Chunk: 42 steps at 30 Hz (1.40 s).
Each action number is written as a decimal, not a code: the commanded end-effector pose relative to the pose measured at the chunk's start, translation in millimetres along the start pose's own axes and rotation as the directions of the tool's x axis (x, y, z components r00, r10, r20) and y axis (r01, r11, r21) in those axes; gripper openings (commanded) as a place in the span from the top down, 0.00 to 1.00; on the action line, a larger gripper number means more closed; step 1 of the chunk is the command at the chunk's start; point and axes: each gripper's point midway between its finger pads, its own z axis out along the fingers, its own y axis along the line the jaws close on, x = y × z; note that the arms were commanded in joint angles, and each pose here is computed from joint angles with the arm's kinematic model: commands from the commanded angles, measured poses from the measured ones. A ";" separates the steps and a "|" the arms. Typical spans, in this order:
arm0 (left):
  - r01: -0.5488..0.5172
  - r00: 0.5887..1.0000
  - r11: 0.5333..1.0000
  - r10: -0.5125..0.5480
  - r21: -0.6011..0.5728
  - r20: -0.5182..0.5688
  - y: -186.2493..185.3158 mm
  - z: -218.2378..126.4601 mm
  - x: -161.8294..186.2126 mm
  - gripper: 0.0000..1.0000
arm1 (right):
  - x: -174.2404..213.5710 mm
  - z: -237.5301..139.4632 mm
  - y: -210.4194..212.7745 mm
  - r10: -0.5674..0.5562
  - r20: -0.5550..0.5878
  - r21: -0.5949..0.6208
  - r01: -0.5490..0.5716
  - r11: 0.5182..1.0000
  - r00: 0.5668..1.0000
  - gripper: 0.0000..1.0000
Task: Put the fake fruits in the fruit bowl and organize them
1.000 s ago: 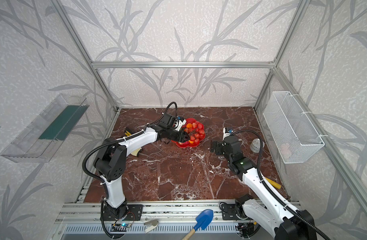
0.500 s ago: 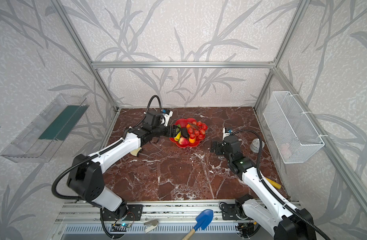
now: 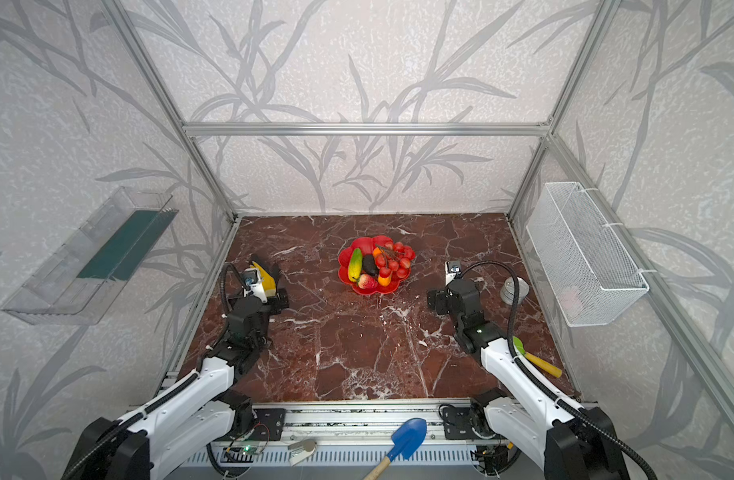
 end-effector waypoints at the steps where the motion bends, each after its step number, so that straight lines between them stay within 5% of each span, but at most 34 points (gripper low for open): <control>1: 0.015 0.998 0.993 -0.008 -0.119 0.060 18.4 15.4 -2.8 0.00 | -14.1 12.7 -16.8 -0.033 0.097 0.083 0.025 0.996 0.995 0.01; 5: 0.050 0.997 0.998 -0.047 -0.045 0.067 18.7 37.6 13.0 0.00 | -2.3 35.0 -17.5 -0.019 0.111 0.075 0.010 0.997 0.994 0.01; 11: 0.110 0.991 0.994 -0.110 0.004 -0.079 30.9 68.4 24.2 0.02 | 0.3 57.7 -9.0 -0.089 0.170 0.049 0.082 0.995 0.981 0.01; 17: 0.129 0.992 0.991 -0.129 0.022 -0.006 36.0 83.8 42.0 0.01 | 3.4 65.3 -20.7 -0.072 0.244 0.040 0.064 0.997 0.967 0.01; 20: 0.125 0.990 0.992 -0.123 0.027 -0.070 34.3 81.6 44.1 0.01 | 15.7 74.7 -21.1 -0.057 0.247 0.027 0.052 0.998 0.967 0.01; 34: 0.105 0.994 0.994 -0.105 -0.006 -0.008 37.2 85.9 39.9 0.01 | 16.0 78.2 -21.5 -0.060 0.231 0.029 0.054 0.998 0.971 0.01; 38: 0.092 0.992 0.995 -0.095 -0.032 -0.087 37.3 89.7 45.4 0.01 | 16.0 77.9 -20.4 -0.061 0.233 0.023 0.057 0.998 0.971 0.01; 42: 0.096 0.995 0.995 -0.097 -0.022 -0.037 36.9 88.7 41.6 0.01 | 17.7 72.4 -38.6 -0.020 0.251 0.112 -0.009 0.994 0.968 0.01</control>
